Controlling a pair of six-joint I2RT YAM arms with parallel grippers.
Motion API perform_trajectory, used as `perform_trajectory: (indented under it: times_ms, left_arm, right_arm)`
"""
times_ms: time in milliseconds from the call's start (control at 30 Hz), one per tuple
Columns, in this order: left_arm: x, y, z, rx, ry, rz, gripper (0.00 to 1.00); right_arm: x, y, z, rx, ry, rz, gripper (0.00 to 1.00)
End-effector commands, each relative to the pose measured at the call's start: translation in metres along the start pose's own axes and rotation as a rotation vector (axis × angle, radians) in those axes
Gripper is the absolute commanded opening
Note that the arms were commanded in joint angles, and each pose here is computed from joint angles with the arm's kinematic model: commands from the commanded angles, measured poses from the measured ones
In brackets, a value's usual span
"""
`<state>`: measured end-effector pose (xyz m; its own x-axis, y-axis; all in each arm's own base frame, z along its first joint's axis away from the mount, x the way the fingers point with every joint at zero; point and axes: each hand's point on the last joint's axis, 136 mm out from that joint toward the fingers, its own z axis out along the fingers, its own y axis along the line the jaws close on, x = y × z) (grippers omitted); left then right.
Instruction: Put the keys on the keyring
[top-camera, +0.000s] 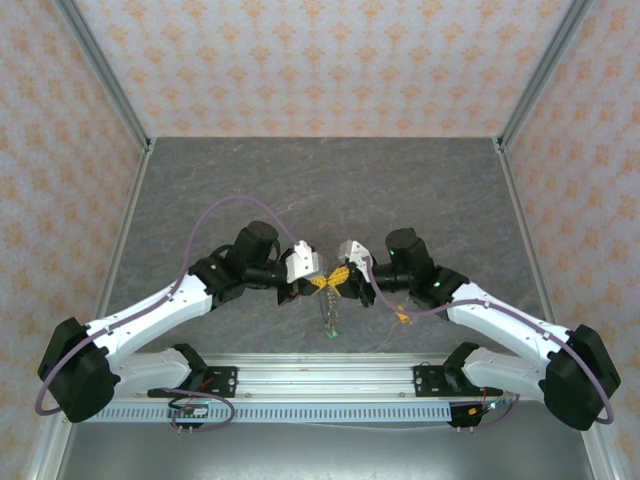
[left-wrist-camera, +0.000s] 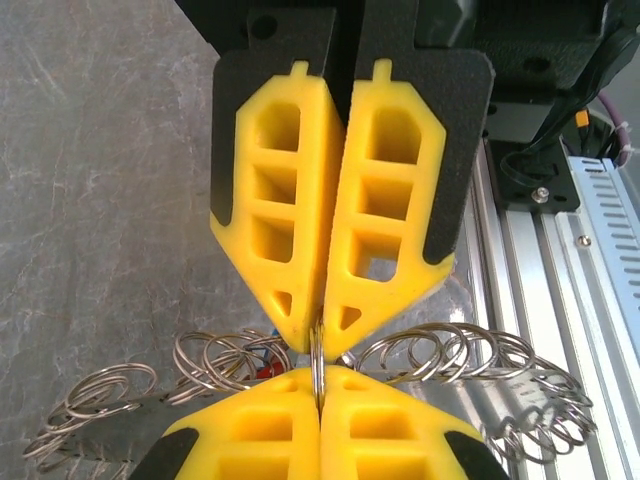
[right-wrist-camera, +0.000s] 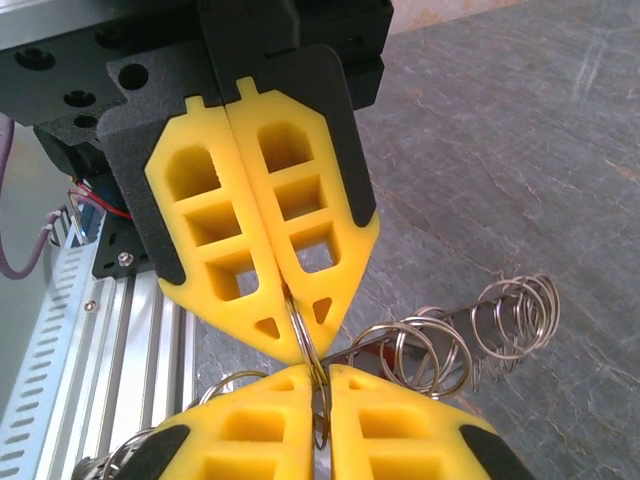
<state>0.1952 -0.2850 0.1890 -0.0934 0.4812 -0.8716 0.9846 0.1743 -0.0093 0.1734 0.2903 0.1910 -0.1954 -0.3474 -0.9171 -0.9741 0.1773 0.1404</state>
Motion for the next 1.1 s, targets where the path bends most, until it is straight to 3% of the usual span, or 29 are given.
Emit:
perform_trajectory:
  times_ms: [0,167,333,400,500,667,1067]
  left_arm:
    - [-0.038,-0.01,-0.007,0.056,-0.15,0.065,0.0]
    - [-0.039,-0.012,-0.006,0.077,-0.153,0.063,0.0]
    - [-0.035,-0.007,-0.008,0.041,-0.125,0.063,0.0]
    - [-0.028,-0.002,-0.008,0.006,-0.085,0.065,0.0]
    - [-0.016,0.007,-0.009,-0.047,-0.012,0.064,0.1]
    - [-0.005,0.011,-0.01,-0.075,0.055,0.067,0.14]
    - [-0.015,0.012,-0.008,-0.06,0.038,0.072,0.14]
  right_arm:
    - [-0.026,0.001,-0.005,-0.009,-0.108,-0.037,0.12]
    - [-0.027,0.0,-0.006,-0.011,-0.115,-0.037,0.12]
    - [-0.029,-0.004,-0.009,0.009,-0.108,-0.038,0.0]
    - [-0.028,-0.007,-0.009,0.027,-0.081,-0.037,0.0]
    - [-0.029,-0.007,-0.011,0.029,-0.054,-0.041,0.0]
    - [-0.034,-0.006,-0.011,0.043,-0.021,-0.058,0.0]
    - [-0.034,-0.005,-0.007,0.062,0.043,-0.083,0.0]
